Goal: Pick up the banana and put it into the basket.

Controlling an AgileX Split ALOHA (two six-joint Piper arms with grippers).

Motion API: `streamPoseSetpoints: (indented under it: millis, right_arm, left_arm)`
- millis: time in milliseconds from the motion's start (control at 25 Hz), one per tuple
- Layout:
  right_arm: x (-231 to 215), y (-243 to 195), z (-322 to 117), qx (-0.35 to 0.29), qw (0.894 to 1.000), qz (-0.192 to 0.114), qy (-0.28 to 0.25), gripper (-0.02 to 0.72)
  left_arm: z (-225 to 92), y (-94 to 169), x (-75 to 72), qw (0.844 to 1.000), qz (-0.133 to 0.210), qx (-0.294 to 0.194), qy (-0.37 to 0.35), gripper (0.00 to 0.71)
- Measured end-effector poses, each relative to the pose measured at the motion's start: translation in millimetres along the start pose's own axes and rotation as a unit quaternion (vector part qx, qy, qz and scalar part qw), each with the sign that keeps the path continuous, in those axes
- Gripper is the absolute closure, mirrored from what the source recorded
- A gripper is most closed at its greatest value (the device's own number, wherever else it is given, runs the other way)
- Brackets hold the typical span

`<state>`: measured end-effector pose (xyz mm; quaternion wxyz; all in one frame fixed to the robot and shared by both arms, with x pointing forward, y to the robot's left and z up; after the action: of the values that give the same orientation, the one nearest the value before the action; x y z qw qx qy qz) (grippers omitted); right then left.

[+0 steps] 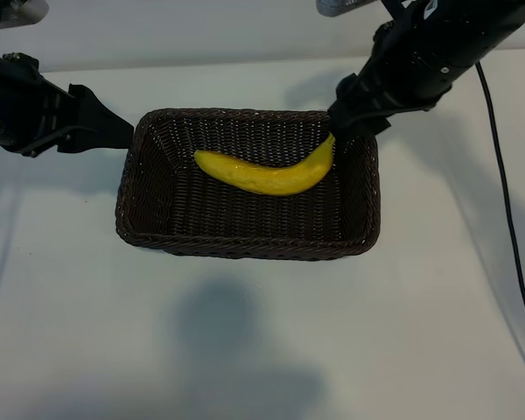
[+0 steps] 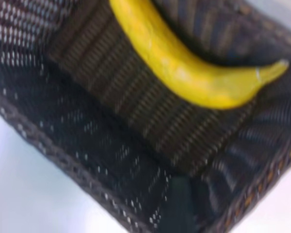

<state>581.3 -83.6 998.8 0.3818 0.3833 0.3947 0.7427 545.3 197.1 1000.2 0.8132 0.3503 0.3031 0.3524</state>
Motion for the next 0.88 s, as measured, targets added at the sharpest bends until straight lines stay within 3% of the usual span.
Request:
streamPoseSetpoints:
  millis: [560, 880]
  right_arm:
    - [1.0, 12.9, -5.3, 0.004, 1.000, -0.005, 0.003, 0.098]
    - [-10.4, 13.3, -5.8, 0.005, 0.999, -0.036, -0.008, 0.098]
  left_arm:
    - [0.0, 0.0, 0.0, 1.000, 0.000, 0.000, 0.000, 0.125]
    - [0.0, 0.0, 0.0, 1.000, 0.000, 0.000, 0.000, 0.125]
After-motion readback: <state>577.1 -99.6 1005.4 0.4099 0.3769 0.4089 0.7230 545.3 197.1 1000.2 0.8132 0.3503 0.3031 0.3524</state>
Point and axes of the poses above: a point on each arm's last joint axis where the gripper is mounted, y pointing back along that axis away from the gripper, x along the wrist's bending axis when the last joint is at zero, z = x × y, the point moved 9 cm from there along -y, pointing out along that axis toward the gripper, and after that the axes turned 14 degrees about -y, right-handed, at the moved point
